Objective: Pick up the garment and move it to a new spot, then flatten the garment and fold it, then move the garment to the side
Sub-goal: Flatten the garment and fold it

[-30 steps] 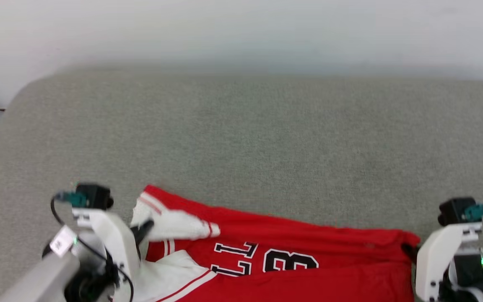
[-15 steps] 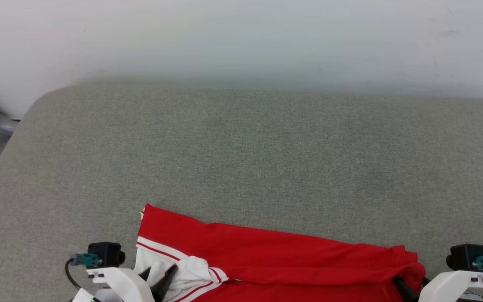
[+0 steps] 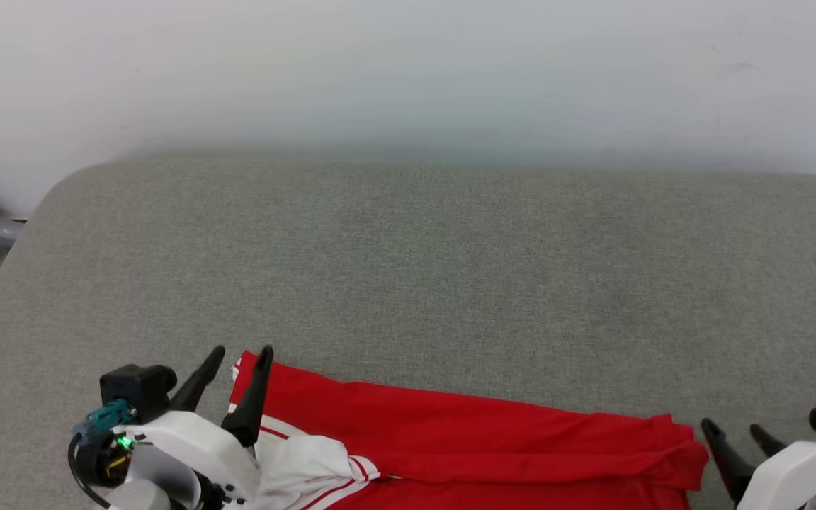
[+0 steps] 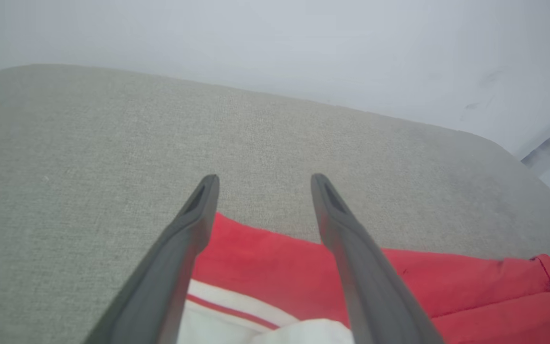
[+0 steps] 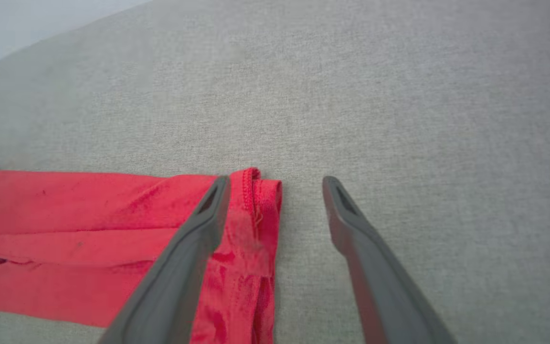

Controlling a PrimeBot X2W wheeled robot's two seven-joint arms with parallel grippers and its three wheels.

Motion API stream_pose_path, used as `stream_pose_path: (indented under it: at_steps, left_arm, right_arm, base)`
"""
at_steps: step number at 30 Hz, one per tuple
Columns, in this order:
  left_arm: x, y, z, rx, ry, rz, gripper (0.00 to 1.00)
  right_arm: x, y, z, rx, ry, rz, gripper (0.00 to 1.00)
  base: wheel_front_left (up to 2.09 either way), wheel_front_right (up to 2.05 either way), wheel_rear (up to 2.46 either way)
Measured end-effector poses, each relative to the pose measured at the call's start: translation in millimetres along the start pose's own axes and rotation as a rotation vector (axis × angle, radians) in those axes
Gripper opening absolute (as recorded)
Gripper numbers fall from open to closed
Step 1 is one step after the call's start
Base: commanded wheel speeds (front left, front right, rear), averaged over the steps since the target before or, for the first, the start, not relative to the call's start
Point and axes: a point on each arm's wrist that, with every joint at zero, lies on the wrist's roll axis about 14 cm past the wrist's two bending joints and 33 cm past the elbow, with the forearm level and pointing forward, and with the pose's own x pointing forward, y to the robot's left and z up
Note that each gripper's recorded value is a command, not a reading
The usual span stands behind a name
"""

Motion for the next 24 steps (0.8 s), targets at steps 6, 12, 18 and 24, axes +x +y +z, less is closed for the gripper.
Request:
stream_pose_path:
  at_steps: [6, 12, 18, 24]
  left_arm:
    - [6, -7, 44, 0.098, -0.166, 0.008, 1.00]
    - [3, -9, 61, 0.128, -0.261, 0.028, 1.00]
    - [-4, -5, 60, 0.136, -0.281, 0.050, 1.00]
    - [-8, -5, 53, 0.144, -0.272, 0.052, 1.00]
  right_arm:
    - [7, -5, 7, -0.055, 0.057, -0.012, 1.00]
    - [19, 7, -24, -0.084, 0.227, 0.023, 1.00]
    - [23, 10, -72, -0.059, 0.411, 0.037, 1.00]
    - [24, 14, -93, -0.032, 0.492, 0.054, 1.00]
  base:
    - [0.00, 0.00, 0.00]
    - [0.00, 0.00, 0.00]
    - [0.00, 0.00, 0.00]
    - [0.00, 0.00, 0.00]
